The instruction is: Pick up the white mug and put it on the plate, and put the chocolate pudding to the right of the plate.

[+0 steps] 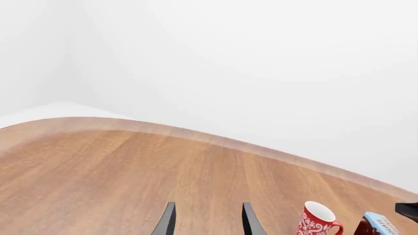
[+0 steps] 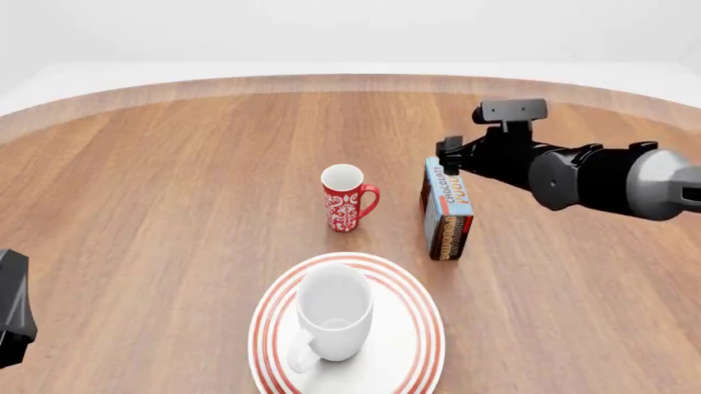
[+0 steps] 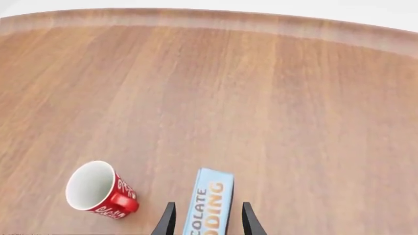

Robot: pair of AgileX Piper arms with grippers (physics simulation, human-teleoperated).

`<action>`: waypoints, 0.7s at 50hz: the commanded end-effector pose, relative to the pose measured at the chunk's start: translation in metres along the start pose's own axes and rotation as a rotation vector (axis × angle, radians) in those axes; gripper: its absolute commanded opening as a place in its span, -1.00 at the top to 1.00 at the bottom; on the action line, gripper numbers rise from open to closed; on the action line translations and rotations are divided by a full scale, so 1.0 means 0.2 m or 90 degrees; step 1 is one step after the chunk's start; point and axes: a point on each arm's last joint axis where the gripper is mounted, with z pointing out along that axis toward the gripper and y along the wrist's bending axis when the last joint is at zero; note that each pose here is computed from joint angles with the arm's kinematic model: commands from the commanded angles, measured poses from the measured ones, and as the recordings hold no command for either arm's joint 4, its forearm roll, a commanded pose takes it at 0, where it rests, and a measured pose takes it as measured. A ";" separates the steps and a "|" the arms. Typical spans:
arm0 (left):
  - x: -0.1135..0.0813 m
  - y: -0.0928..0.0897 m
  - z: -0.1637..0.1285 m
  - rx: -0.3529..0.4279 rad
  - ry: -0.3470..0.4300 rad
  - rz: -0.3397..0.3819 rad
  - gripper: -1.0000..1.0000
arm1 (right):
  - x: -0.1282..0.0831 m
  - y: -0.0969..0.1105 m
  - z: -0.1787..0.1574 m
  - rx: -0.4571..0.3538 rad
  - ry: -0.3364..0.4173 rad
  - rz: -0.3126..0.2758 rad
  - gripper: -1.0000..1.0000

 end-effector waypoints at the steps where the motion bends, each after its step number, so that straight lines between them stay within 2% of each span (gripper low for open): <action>1: 0.00 0.00 0.00 0.001 0.000 -0.001 -1.00 | 0.02 0.00 0.03 -0.001 0.010 -0.004 -1.00; 35: 0.00 0.00 0.00 0.001 0.000 -0.003 -1.00 | 0.05 0.02 0.09 -0.003 0.034 -0.018 -1.00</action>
